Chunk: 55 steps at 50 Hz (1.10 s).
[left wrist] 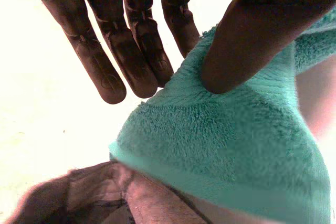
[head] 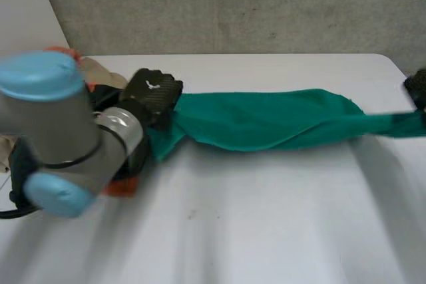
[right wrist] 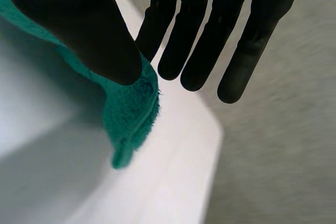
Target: Fold the laundry.
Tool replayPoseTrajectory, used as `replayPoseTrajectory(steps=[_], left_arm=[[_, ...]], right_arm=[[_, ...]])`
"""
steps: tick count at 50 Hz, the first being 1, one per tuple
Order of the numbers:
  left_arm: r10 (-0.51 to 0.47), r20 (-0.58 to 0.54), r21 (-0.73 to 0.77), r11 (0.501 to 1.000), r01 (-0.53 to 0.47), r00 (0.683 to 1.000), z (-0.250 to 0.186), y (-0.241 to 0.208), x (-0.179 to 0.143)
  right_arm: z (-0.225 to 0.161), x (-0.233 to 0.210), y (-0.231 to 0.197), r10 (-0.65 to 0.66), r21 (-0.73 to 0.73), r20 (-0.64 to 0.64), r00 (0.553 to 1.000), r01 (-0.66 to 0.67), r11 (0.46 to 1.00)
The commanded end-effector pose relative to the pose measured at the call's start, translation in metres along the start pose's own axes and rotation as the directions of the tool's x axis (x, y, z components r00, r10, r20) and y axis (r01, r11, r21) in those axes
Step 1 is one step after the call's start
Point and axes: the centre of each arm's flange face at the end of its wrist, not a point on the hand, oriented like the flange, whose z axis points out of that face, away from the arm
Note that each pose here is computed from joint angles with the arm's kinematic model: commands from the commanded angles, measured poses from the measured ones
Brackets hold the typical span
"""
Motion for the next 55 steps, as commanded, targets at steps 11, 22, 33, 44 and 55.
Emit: replayPoseTrajectory(steps=[11,22,33,44,55], left_arm=[[-0.034,0.011,-0.017,0.999,0.034,0.999,-0.071,-0.059,-0.029],[-0.043,-0.011,-0.106,0.993,0.042,0.999,0.033,0.007,-0.016],[-0.050,0.329,0.615,0.769,-0.174,0.943,0.076,-0.126,-0.095],[-0.087,0.284,0.657,0.743,-0.127,0.955,0.051,-0.134,-0.093],[-0.028,0.073,0.411,0.911,-0.005,0.997,0.052,-0.034,-0.039]], right_arm=[[-0.042,0.050,-0.040,-0.209,-0.069,-0.052,0.976,0.206,0.976],[0.047,0.002,0.005,-0.162,-0.140,0.053,0.985,0.168,0.976],[0.097,0.084,-0.083,-0.047,0.323,-0.570,0.820,0.276,0.905],[0.086,0.078,-0.089,0.036,0.411,-0.557,0.830,0.237,0.880],[0.093,0.024,-0.024,-0.028,0.228,-0.342,0.939,0.112,0.967]])
